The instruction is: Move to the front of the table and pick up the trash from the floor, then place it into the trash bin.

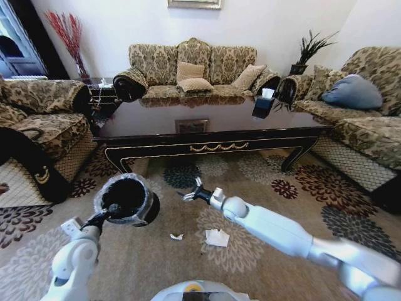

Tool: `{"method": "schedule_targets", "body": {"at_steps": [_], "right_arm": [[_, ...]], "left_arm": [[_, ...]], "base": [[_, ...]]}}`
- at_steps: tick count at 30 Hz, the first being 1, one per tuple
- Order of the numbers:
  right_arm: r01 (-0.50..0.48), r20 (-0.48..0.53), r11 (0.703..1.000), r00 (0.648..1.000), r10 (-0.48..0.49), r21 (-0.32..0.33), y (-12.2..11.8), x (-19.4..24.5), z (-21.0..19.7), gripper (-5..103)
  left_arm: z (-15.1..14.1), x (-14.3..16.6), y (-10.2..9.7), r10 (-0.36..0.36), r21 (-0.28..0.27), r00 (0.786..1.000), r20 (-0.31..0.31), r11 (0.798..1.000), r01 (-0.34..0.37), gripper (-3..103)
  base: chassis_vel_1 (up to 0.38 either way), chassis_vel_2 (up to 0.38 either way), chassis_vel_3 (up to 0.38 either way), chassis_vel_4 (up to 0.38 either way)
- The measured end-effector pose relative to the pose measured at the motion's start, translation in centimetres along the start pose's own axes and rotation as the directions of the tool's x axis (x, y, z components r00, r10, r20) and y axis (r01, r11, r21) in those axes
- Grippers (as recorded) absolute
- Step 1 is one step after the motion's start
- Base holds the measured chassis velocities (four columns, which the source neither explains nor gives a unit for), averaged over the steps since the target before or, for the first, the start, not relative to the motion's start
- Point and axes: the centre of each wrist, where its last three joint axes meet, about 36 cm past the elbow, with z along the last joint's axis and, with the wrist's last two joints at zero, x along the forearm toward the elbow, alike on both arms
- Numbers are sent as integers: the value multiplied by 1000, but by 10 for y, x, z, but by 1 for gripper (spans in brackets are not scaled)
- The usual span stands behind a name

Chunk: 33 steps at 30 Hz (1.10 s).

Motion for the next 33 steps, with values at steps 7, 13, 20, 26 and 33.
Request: {"method": "schedule_targets", "body": {"at_steps": [7,13,20,26,33], "right_arm": [[-320,-270,938,922,277,-131,10,16,32,100],[-624,-569,731,719,399,-275,38,21,26,100],[-730,-764,589,583,276,-345,54,32,-9,100],[-774,-810,532,531,250,-343,62,37,-3,100],[-807,-853,485,479,206,-336,72,39,12,100]], "left_arm": [[-8,5,11,-25,-6,1000,12,1000,25,2],[-12,6,8,-16,-31,1000,9,999,16,2],[-10,12,3,-12,-36,1000,7,999,12,2],[-10,16,-1,-5,-32,1000,14,999,5,2],[-25,31,-23,80,-31,995,54,996,-79,2]], "base": [[0,0,0,0],[0,0,0,0],[0,0,0,0],[0,0,0,0],[0,0,0,0]]}}
